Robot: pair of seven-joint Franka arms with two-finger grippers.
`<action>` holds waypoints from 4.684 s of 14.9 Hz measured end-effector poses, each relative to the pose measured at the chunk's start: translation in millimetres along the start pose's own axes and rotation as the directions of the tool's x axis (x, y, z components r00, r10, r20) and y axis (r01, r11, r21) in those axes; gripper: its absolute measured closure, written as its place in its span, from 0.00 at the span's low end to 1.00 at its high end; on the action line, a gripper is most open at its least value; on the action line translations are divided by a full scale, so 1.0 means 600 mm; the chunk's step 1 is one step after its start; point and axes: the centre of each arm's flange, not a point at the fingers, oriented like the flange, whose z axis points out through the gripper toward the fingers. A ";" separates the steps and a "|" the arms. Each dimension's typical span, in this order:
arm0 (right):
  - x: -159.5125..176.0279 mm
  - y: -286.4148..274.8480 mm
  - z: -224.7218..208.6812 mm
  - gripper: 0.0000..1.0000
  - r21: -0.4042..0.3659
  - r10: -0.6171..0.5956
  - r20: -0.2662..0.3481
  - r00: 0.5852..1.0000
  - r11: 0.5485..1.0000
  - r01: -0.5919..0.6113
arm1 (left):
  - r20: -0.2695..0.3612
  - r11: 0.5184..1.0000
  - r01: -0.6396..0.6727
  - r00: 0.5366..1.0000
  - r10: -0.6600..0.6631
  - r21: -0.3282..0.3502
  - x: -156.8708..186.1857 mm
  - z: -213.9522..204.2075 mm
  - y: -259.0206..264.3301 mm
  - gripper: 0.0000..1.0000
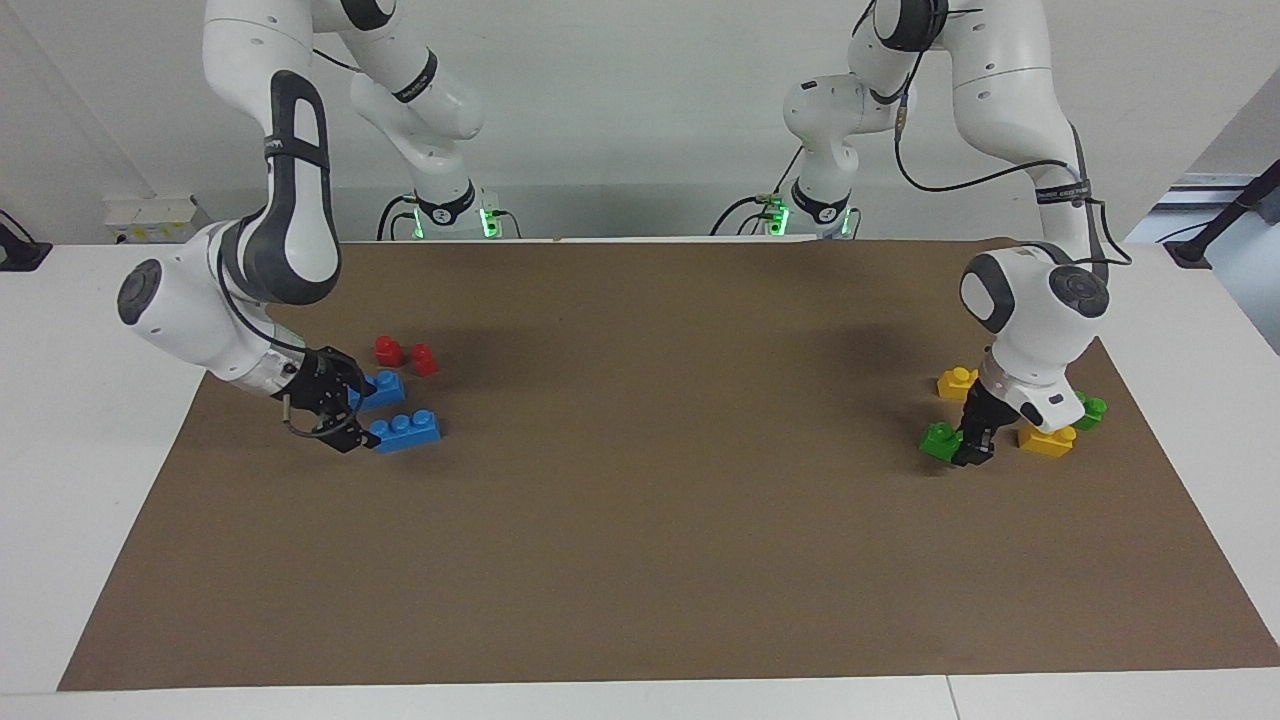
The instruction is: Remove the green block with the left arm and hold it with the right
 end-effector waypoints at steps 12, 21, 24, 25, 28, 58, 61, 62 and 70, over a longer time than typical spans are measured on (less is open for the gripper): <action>-0.130 0.014 -0.294 0.00 -0.228 -0.773 -0.115 0.624 0.632 0.741 | 0.000 0.957 -0.268 0.963 0.269 0.108 -0.030 -0.075 0.053 0.00; -0.193 0.024 -0.311 0.00 -0.275 -0.890 -0.042 0.454 0.447 0.851 | 0.097 0.783 -0.599 0.800 0.592 0.168 -0.073 -0.209 0.062 0.00; -0.188 0.026 -0.318 0.00 -0.276 -0.902 -0.042 0.429 0.423 0.863 | 0.139 0.703 -0.692 0.722 0.678 0.166 -0.091 -0.248 0.066 0.00; -0.186 0.027 -0.320 0.00 -0.276 -0.909 -0.038 0.414 0.408 0.870 | 0.155 0.670 -0.724 0.690 0.707 0.164 -0.096 -0.259 0.063 0.00; -0.199 0.021 -0.315 0.00 -0.278 -0.922 -0.029 0.385 0.377 0.883 | 0.198 0.567 -0.810 0.587 0.785 0.150 -0.105 -0.288 0.050 0.00; -0.192 0.017 -0.336 0.00 -0.358 -0.938 -0.031 0.345 0.333 0.872 | 0.098 0.426 -0.905 0.423 0.901 -0.016 -0.175 -0.492 -0.070 0.00; -0.191 0.017 -0.336 0.00 -0.358 -0.938 -0.031 0.345 0.333 0.872 | 0.088 0.421 -0.907 0.419 0.904 -0.017 -0.178 -0.498 -0.067 0.00; -0.191 0.017 -0.336 0.00 -0.358 -0.938 -0.031 0.345 0.333 0.872 | 0.086 0.421 -0.907 0.418 0.904 -0.017 -0.178 -0.500 -0.066 0.00; -0.178 0.022 -0.342 0.00 -0.357 -0.933 -0.038 0.359 0.348 0.867 | 0.071 0.423 -0.906 0.421 0.904 -0.017 -0.176 -0.505 -0.064 0.00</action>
